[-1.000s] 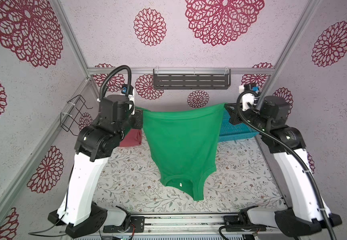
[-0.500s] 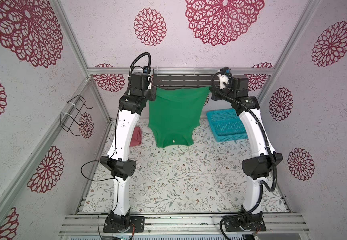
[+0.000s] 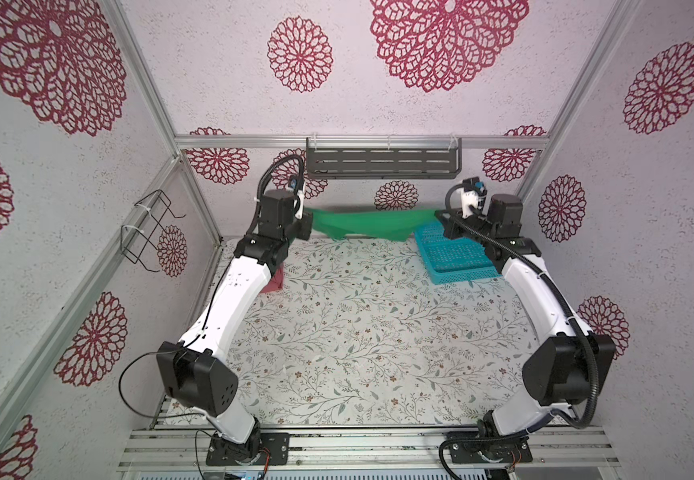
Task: Fold and stack the tank tops
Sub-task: 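Lay the green tank top flat, drawing both grippers toward the robot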
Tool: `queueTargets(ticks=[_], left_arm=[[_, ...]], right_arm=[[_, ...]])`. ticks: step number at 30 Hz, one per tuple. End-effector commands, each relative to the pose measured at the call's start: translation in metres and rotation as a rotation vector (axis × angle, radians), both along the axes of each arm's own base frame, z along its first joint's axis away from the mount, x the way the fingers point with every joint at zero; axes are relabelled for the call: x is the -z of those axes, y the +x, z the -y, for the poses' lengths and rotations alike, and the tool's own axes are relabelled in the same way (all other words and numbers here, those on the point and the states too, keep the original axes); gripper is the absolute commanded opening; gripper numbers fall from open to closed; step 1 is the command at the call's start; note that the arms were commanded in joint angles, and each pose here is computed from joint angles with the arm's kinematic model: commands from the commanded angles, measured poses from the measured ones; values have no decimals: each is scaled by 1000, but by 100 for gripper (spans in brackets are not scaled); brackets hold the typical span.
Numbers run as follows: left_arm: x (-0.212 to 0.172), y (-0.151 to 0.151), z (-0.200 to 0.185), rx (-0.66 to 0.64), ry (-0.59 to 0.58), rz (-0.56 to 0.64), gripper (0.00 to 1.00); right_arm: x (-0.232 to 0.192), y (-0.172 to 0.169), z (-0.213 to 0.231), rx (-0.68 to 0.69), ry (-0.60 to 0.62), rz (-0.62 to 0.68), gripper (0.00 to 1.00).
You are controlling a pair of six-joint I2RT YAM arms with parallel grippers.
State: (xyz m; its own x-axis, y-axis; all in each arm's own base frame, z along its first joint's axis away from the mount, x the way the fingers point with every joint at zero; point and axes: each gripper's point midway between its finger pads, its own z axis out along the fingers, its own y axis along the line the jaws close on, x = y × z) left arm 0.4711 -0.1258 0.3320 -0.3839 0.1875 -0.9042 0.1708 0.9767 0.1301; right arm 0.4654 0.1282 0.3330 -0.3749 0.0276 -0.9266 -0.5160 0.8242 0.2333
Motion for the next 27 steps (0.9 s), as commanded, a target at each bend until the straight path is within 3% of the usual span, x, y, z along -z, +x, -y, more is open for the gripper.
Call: queueTargets(ticks=[1, 6, 10, 16, 21, 22, 23, 25, 27], left_arm=[[64, -41, -1, -55, -158, -126, 0], [184, -129, 0, -135, -374, -441, 0], [249, -193, -3, -207, -381, -611, 0], [304, -256, 1, -260, -388, -799, 0], [321, -284, -6, -336, -373, -863, 0], [321, -289, -11, -365, -366, -872, 8], [319, -291, -15, -382, -352, -875, 25], [303, -291, -25, -396, -295, -856, 59], [274, -285, -35, -401, -228, -805, 75]], right_arm=[[15, -46, -7, -48, 23, 16, 0], [125, -118, -4, 11, 30, -293, 0], [198, -174, -2, 63, 60, -555, 0], [273, -241, 6, 145, 51, -887, 0], [298, -273, 12, 248, 51, -1017, 0], [301, -278, 18, 278, 30, -1037, 0], [301, -278, 21, 303, 19, -1034, 4], [289, -270, 30, 356, -6, -986, 41], [262, -253, 45, 420, -73, -897, 60]])
